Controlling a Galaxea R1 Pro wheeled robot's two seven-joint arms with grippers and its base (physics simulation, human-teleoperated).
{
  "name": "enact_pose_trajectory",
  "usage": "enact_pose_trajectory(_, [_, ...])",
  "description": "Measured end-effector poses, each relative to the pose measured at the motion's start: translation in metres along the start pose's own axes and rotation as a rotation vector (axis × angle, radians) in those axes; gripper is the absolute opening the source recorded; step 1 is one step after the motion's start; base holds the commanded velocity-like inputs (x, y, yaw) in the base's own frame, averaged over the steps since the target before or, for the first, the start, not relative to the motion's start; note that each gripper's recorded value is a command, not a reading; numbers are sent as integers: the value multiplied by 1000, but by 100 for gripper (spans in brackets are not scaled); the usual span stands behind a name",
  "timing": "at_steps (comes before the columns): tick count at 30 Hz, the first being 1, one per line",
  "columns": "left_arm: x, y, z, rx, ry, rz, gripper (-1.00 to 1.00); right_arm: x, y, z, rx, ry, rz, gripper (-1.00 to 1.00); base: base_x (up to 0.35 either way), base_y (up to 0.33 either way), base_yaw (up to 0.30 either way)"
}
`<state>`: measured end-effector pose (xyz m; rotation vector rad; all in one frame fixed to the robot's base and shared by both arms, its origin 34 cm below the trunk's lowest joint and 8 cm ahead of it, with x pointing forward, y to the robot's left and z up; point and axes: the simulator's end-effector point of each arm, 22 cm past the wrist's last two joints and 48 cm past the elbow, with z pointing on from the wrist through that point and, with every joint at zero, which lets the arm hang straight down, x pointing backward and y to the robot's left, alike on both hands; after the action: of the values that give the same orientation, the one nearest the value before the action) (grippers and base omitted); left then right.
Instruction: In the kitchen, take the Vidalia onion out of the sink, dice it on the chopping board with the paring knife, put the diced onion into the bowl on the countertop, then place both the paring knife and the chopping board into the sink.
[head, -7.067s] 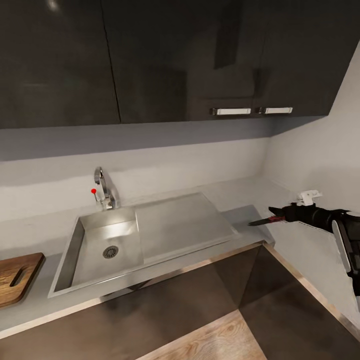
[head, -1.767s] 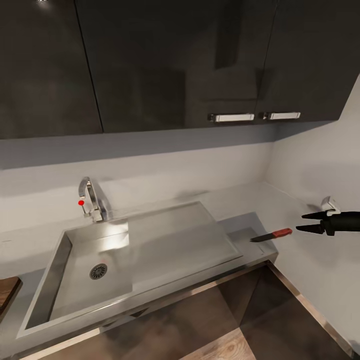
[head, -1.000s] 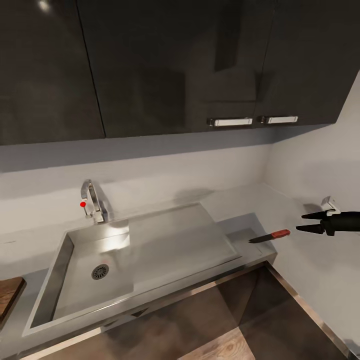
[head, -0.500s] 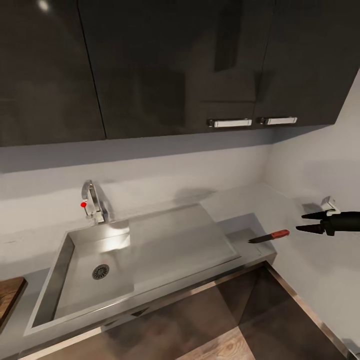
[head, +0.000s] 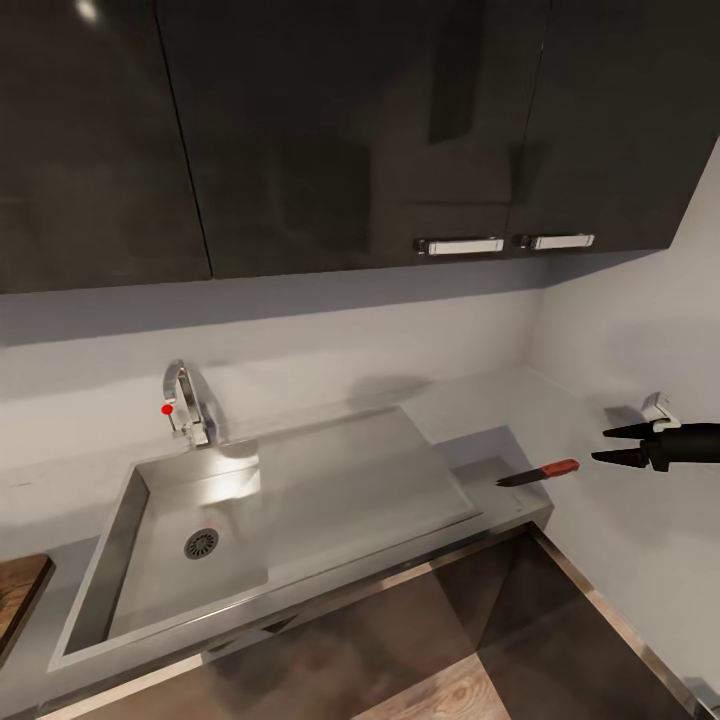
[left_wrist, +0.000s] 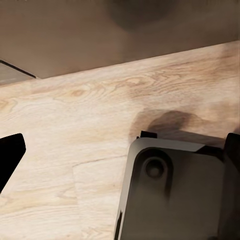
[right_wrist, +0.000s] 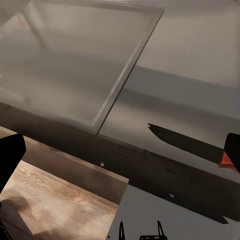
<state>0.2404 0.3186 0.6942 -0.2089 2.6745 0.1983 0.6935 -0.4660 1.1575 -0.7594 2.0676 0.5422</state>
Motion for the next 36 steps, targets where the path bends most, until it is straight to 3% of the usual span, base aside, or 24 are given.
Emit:
enact_pose_trajectory(29, [-2,-2,-1,5,-5,4,100,1,-2,-1,8,5,0,100,0,0,0])
enact_pose_trajectory(36, [-22,-10,-2,21,-46,-8,100,1,-2,-1,8,6,-1,100,0,0,0])
